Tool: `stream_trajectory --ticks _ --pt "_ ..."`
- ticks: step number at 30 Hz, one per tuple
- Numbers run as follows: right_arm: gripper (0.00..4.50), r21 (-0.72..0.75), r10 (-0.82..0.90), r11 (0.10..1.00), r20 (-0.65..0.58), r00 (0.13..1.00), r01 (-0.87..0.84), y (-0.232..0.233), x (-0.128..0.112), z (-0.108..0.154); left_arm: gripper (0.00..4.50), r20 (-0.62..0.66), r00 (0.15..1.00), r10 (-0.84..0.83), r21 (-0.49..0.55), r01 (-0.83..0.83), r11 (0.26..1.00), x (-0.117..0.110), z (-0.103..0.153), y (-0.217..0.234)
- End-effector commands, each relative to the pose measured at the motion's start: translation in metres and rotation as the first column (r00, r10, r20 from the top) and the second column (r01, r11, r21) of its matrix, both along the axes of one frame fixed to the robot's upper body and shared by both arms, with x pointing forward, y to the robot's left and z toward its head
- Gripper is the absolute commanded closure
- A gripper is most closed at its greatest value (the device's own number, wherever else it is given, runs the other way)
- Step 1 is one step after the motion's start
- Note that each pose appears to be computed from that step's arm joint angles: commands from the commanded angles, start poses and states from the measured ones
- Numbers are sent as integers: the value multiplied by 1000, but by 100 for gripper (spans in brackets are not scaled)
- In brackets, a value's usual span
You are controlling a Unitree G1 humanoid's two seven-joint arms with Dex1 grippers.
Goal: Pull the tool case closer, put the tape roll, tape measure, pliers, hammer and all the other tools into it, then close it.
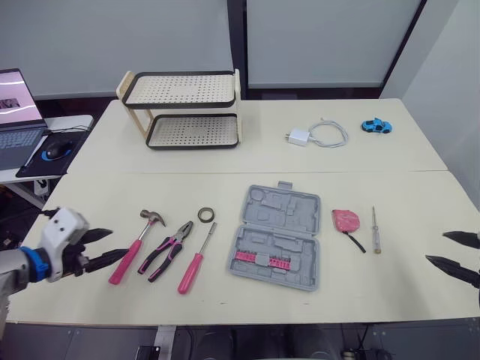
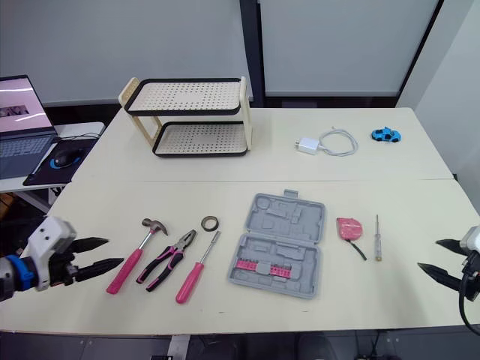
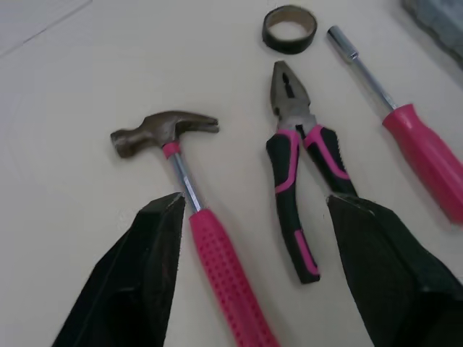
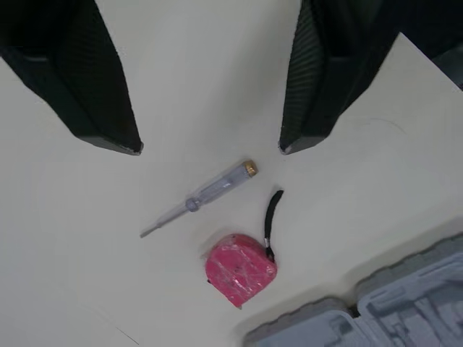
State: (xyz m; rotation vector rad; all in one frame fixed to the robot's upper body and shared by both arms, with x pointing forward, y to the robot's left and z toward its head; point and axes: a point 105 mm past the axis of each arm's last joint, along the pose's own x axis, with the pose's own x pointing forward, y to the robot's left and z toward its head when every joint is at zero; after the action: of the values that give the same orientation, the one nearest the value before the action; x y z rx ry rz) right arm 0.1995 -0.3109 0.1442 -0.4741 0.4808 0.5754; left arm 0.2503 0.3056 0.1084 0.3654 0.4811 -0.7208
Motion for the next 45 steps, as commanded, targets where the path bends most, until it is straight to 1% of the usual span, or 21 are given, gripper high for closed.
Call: stream_trajectory --ticks 1,6,7,9,17,24,29,35,39,45 --pt "279 -2 29 1000 21 999 -29 11 1 5 256 17 996 -83 -24 84 996 7 3 -24" --pt "450 -9 73 997 11 997 -73 31 13 -11 414 31 984 -177 -42 178 983 24 -11 -61" --pt "450 -7 77 997 11 997 -77 35 16 -13 444 32 981 -191 -49 192 980 28 -14 -68" --pt "450 -10 91 996 14 996 -91 44 23 -20 448 33 976 -217 -60 219 974 35 -21 -83" --pt "450 -39 163 986 4 987 -163 86 49 -50 448 49 953 -300 -51 303 952 62 -44 -135" --pt "450 -63 172 983 -18 985 -173 107 65 -69 448 70 937 -343 -26 346 938 82 -51 -167" --pt "450 -78 186 979 -36 982 -189 115 74 -81 448 78 925 -371 4 372 928 95 -53 -178" --pt "450 -73 199 977 -43 979 -201 122 82 -87 448 78 921 -382 25 381 924 102 -59 -180" --pt "450 -72 212 974 -44 976 -215 130 90 -92 448 66 920 -387 40 385 922 103 -67 -180" --pt "450 -69 216 973 -38 976 -218 135 98 -93 448 71 925 -374 31 373 927 104 -69 -180"
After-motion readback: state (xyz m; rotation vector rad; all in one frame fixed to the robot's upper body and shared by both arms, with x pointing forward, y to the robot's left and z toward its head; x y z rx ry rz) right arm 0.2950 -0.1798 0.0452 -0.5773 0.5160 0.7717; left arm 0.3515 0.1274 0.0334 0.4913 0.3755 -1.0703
